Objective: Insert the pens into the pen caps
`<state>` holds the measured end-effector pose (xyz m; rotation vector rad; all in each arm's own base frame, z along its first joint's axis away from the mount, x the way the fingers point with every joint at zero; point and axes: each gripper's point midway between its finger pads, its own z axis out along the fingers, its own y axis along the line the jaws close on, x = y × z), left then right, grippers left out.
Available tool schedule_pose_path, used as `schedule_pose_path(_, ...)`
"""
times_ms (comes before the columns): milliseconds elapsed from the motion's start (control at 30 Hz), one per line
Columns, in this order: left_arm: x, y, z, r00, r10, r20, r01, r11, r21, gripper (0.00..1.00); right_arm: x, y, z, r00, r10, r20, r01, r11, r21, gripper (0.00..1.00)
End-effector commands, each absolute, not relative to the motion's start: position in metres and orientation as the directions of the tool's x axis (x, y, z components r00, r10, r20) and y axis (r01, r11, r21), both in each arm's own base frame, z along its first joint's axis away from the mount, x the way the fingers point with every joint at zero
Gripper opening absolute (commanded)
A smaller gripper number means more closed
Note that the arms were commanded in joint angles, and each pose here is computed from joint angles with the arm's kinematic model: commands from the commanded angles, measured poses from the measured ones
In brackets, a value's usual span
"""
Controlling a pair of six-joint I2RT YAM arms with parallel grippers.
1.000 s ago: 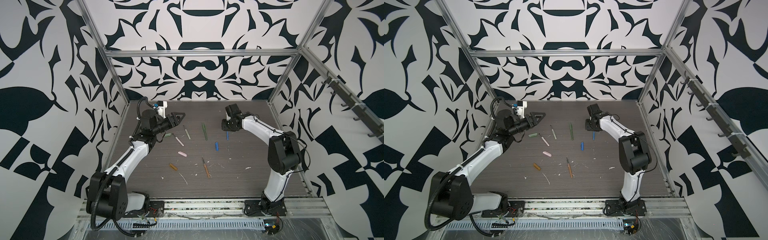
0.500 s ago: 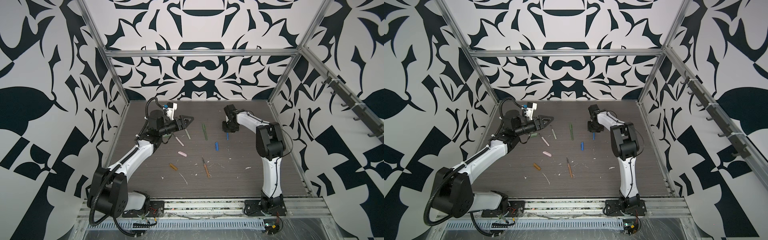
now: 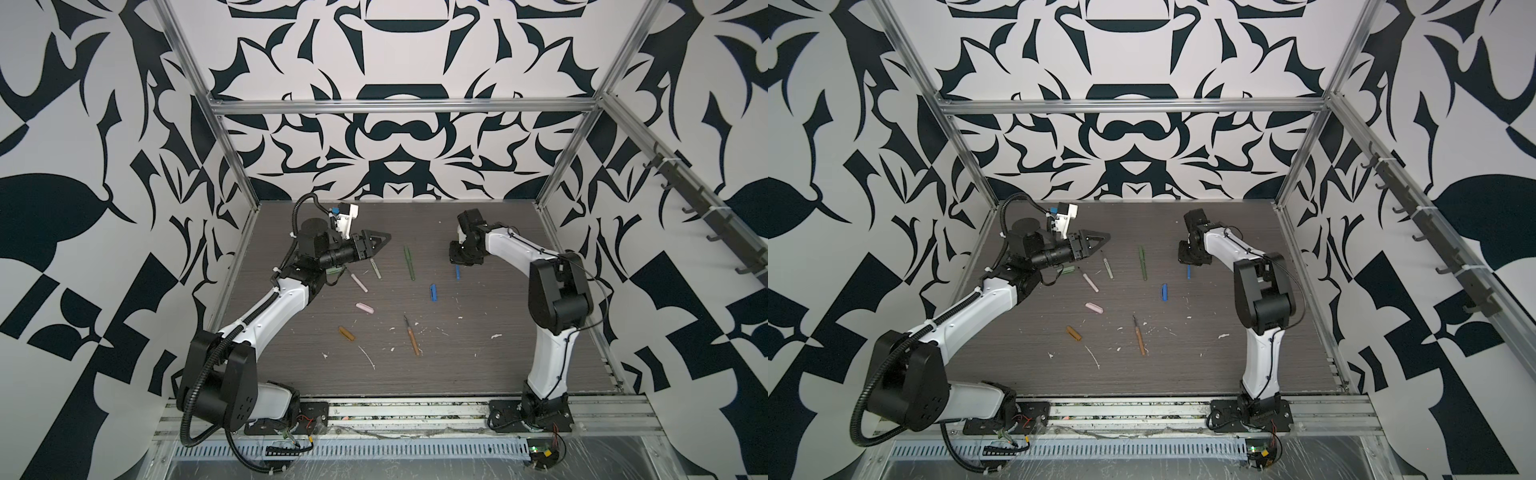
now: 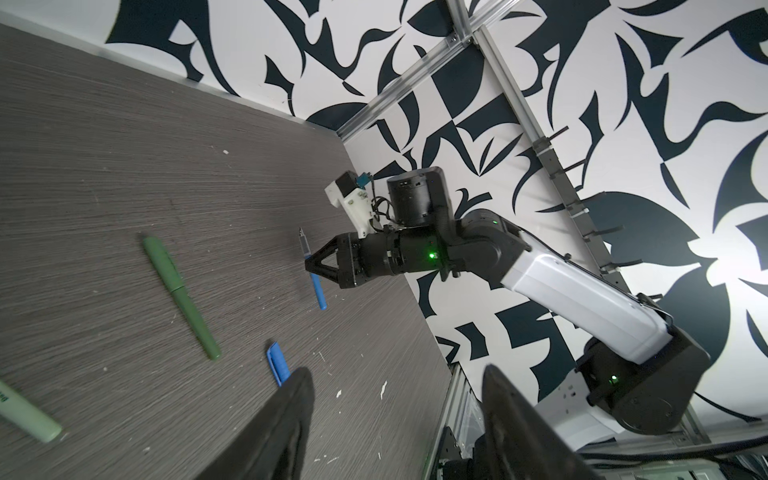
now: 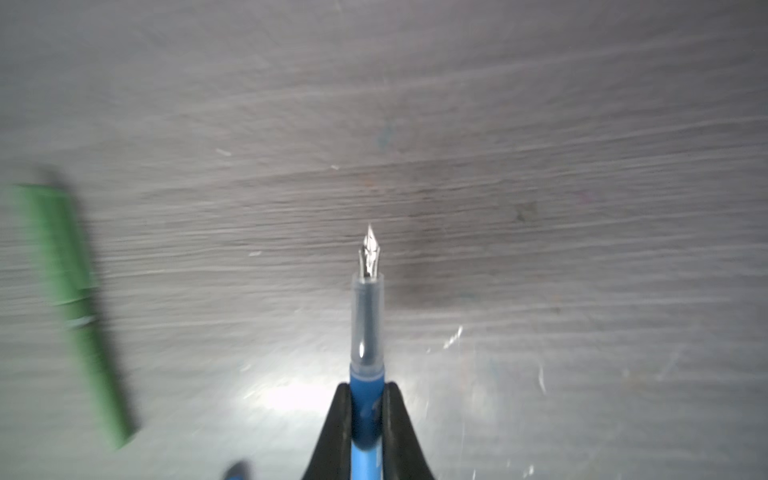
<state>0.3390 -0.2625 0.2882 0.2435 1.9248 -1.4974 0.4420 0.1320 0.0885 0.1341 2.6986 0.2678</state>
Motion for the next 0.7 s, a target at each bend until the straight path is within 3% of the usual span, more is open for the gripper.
schedule_pose_path(0,0.322,-0.281,0.308,-0.703,-0.192,-0.684,0.647,0.225,-0.728,0.67,0.440,0.158,0.176,-0.778,0.228,-0.585,-0.016,0.925,0.380,0.04)
schedule_pose_path(167,0.303,-0.303,0.304,-0.705,-0.113,-0.700,0.687,0.136,-0.714,0.65,0.391,0.200,0.268,-0.613,0.286,-0.737,-0.185,0.855,0.485,0.04)
schedule_pose_path(300,0.293,-0.314,0.303,-0.708,-0.080,-0.701,0.698,0.068,-0.713,0.62,0.352,0.235,0.311,-0.548,0.335,-0.767,-0.316,0.765,0.560,0.03)
schedule_pose_path(467,0.286,-0.318,0.304,-0.699,-0.068,-0.711,0.711,0.034,-0.702,0.59,0.324,0.262,0.333,-0.523,0.355,-0.775,-0.400,0.701,0.591,0.03)
schedule_pose_path(667,0.278,-0.323,0.306,-0.692,-0.048,-0.721,0.721,0.009,-0.693,0.56,0.318,0.277,0.340,-0.541,0.346,-0.766,-0.436,0.664,0.608,0.03)
